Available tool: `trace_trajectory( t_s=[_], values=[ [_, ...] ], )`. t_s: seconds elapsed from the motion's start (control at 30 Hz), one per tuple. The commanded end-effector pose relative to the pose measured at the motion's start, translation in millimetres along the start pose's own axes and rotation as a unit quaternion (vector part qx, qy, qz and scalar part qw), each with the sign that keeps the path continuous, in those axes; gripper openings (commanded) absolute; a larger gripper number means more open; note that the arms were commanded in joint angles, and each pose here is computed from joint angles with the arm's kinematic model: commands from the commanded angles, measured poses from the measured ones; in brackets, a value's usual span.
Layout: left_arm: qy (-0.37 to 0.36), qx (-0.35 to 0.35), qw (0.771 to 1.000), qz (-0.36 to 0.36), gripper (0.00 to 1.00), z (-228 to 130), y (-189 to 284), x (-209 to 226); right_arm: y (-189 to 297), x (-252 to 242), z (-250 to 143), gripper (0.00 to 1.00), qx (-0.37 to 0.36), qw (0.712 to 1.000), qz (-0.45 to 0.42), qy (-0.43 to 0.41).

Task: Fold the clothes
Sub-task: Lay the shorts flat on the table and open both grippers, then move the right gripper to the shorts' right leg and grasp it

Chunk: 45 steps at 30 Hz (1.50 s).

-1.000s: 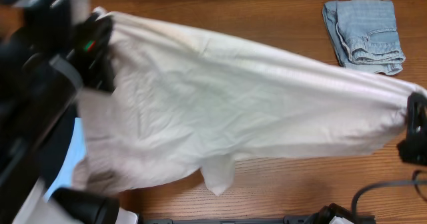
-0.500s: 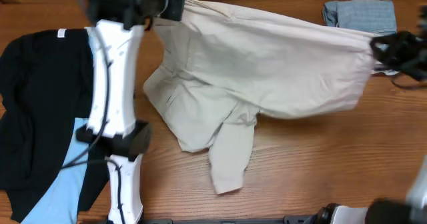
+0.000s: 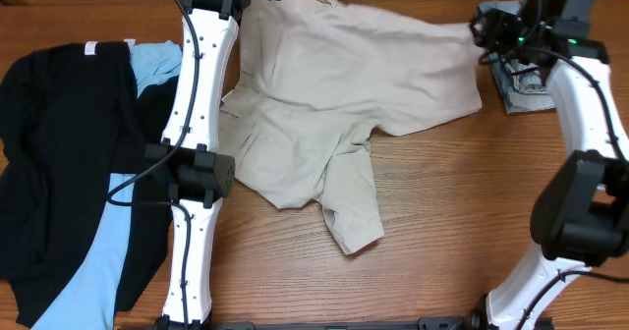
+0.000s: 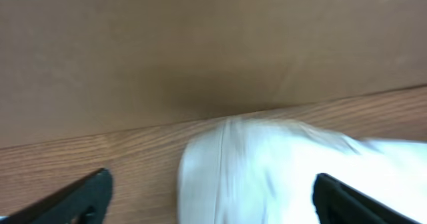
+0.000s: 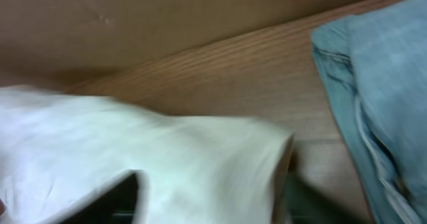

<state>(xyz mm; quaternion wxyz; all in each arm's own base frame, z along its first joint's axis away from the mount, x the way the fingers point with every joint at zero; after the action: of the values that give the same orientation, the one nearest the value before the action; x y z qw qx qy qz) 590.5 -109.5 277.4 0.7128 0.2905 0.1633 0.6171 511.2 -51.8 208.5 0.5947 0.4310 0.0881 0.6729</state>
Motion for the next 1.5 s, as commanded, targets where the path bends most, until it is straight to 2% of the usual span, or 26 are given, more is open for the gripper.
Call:
trace_trajectory(
  t_s=[0.0, 0.17, 0.33, 0.4, 0.5, 0.63, 0.73, 0.97, 1.13, 1.27, 1.47],
  values=[
    [0.044, 0.01, 0.999, 0.02, 1.0, -9, -12, 12, 0, 9, 7, 1.0, -0.019, 1.0, -0.001, -0.022],
    [0.066, 0.009, 0.998, 0.007, 1.0, 3, 23, 23, 35, 18, 12, 1.0, -0.005, 0.998, 0.014, -0.06],
    [0.067, 0.003, 0.997, -0.03, 1.0, 21, 107, 24, 95, 38, 5, 1.0, 0.033, 0.993, 0.073, -0.087],
    [0.065, 0.01, 0.998, -0.022, 1.0, 22, 163, 29, 132, 52, -10, 1.0, 0.07, 0.988, 0.11, -0.083],
    [0.065, 0.019, 0.998, -0.003, 1.0, 17, 209, 35, 165, 57, -37, 0.99, 0.119, 0.985, 0.105, -0.073],
    [0.078, 0.044, 0.996, 0.025, 1.0, 2, 248, 42, 194, 71, -66, 0.91, 0.173, 0.976, 0.1, -0.084],
    [0.089, 0.08, 0.992, 0.027, 1.0, -12, 257, 42, 208, 92, -81, 0.82, 0.192, 0.974, 0.103, -0.059],
    [0.077, 0.105, 0.989, -0.064, 1.0, -18, 248, 19, 238, 102, -113, 0.84, 0.186, 0.979, -0.066, -0.049],
    [0.077, 0.148, 0.984, -0.068, 1.0, -31, 230, 17, 233, 111, -154, 0.89, 0.233, 0.971, -0.058, -0.021],
    [0.072, 0.177, 0.979, -0.068, 1.0, -41, 219, 15, 199, 109, -200, 0.89, 0.308, 0.951, -0.035, -0.007],
    [0.059, 0.214, 0.975, -0.018, 1.0, -55, 199, 24, 149, 107, -257, 0.86, 0.347, 0.937, 0.026, 0.011]
  ],
)
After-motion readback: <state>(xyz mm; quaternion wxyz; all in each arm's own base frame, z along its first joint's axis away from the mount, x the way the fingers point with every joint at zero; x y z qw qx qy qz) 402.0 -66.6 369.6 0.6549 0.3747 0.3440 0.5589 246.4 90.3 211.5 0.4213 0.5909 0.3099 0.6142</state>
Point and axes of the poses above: each gripper's point midway between its finger pads, its own y axis back along the fingers, its own x axis along the line the jaws close on, z = x × y, the point moved 6 cm from there along y, back along the fingers, and after that the axes turned 7 degrees about -y, right-handed, at the moved point
